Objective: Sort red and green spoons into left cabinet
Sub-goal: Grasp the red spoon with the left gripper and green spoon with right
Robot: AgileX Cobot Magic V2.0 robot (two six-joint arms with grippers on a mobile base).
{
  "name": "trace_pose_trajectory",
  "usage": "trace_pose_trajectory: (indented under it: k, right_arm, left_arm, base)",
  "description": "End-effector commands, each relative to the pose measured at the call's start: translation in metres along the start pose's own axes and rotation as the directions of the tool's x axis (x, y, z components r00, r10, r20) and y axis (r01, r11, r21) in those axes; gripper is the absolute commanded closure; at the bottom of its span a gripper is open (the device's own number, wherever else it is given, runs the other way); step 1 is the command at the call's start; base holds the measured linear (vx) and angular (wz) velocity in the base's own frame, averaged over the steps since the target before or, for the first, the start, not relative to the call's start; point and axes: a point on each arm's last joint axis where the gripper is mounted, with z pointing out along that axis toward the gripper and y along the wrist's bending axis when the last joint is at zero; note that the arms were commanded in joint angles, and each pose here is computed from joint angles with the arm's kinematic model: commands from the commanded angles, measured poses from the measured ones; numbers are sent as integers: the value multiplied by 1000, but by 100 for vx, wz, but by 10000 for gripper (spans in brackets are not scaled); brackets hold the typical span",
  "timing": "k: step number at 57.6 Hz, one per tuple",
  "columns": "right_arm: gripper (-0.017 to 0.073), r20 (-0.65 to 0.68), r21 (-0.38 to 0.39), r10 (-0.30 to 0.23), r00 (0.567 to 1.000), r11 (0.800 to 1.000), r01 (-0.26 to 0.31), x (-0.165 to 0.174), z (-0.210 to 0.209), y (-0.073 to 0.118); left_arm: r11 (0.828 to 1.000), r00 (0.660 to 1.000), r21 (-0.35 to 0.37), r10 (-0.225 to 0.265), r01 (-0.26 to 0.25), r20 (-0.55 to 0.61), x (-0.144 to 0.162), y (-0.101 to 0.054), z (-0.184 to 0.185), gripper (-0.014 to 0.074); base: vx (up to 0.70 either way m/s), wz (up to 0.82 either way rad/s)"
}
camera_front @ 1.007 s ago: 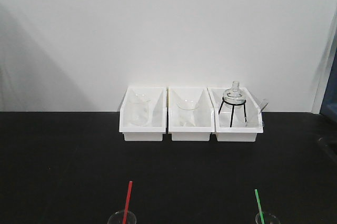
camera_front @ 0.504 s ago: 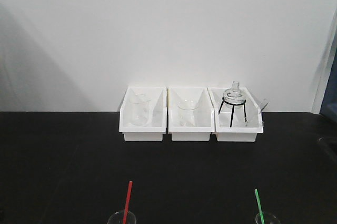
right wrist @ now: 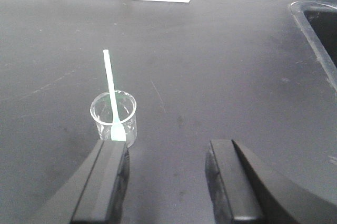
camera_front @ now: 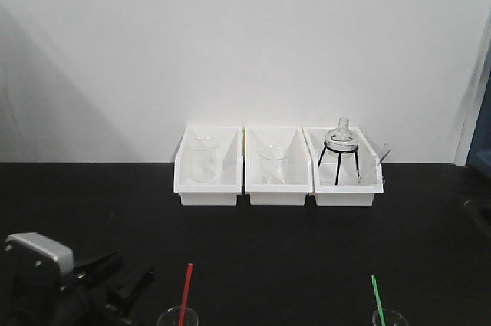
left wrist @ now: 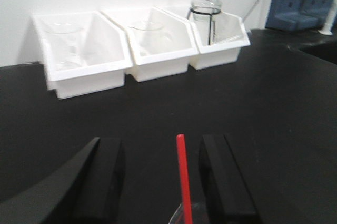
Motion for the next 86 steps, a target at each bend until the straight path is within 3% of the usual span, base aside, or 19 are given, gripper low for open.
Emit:
trace_pose_trajectory:
  k: [1,14,46,61,70,86]
  right_arm:
    - [146,117,-4,-7,993,1000,7,-20,-1,0]
    - [146,117,-4,-7,993,1000,7,-20,-1,0]
    - [146,118,-4,-7,993,1000,7,-20,-1,0]
    - [146,132,-5,-9,991,1000,9,-21,-1,0]
    - [146,176,-11,-9,984,1000,11,-25,9,1]
    - [146,172,-29,-9,985,999,14,-20,48,3]
  left_arm:
    - [997,991,71,-15,5,132,-25,-3,22,132]
    - [985,996,174,-31,17,78,-20,-4,60,132]
    - [979,998,195,-59,61,-15,14,-2,89,132]
    - [973,997,218,-82,80,-2,22,-3,93,140]
    - [973,996,217,-86,83,3,21,-2,93,203]
    - [970,995,230,-92,83,30,19,-3,93,412]
  base:
    - [0,0]
    - [0,0]
    - [0,0]
    - [0,0]
    - [0,0]
    - [0,0]
